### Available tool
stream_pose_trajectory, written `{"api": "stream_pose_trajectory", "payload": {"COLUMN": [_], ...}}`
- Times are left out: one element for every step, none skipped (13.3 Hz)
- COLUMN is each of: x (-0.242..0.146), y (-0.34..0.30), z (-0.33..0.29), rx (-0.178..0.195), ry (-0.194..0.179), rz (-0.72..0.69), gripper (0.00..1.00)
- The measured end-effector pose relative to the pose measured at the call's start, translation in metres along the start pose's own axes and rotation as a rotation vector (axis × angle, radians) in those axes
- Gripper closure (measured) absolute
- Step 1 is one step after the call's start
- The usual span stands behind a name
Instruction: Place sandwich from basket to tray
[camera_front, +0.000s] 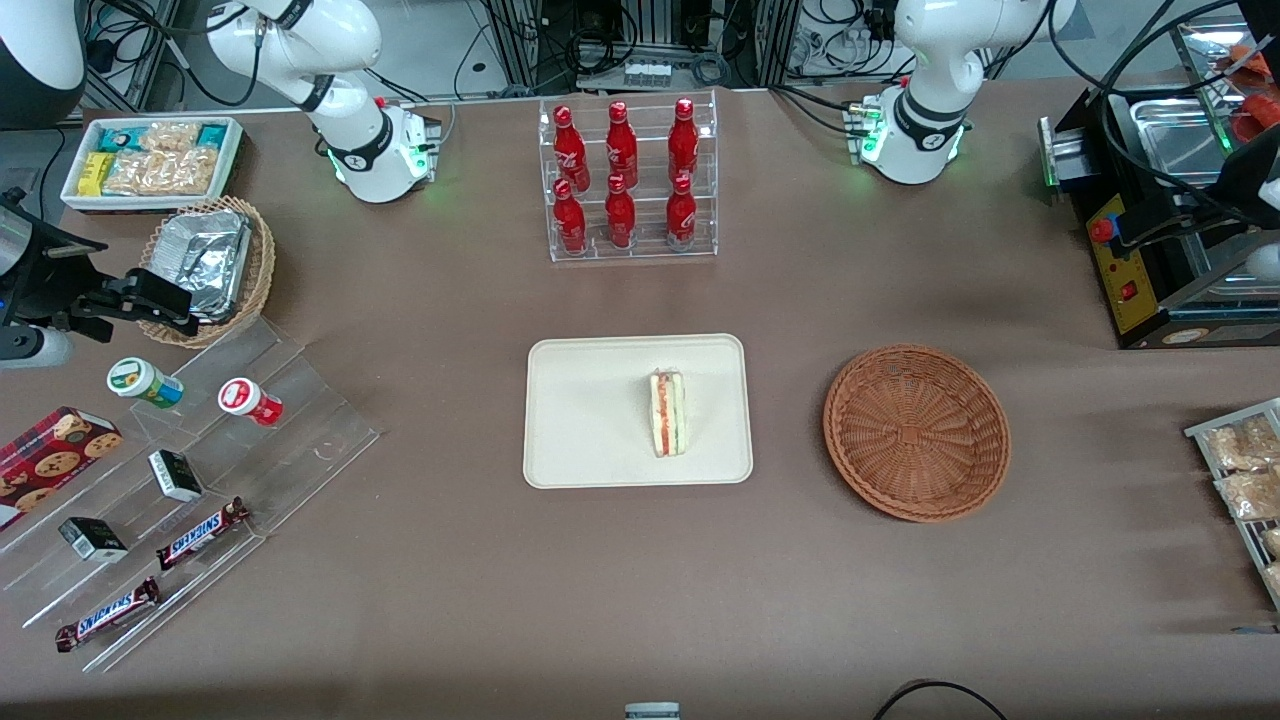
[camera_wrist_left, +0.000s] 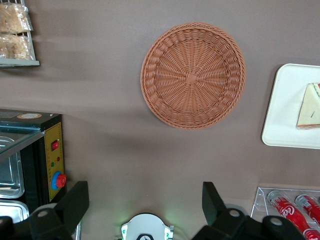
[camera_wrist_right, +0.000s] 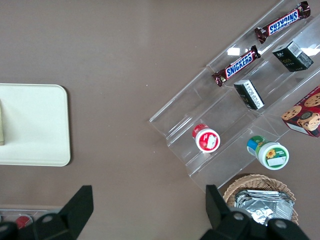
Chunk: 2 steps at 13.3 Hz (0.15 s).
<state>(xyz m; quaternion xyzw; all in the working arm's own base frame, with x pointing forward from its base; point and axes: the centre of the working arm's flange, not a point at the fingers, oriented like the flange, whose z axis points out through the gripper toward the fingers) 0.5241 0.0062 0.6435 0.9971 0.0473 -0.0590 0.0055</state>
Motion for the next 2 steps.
{"api": "stream_pose_trajectory", "payload": {"x": [0.0003,0.0005], "y": [0.0018,0.0024], "z": [0.0007,0.0009], "rx": [0.0,0.001], "ry": [-0.001,-0.002], "rz": [0.008,0.025], "gripper": [0.0,0.0]}}
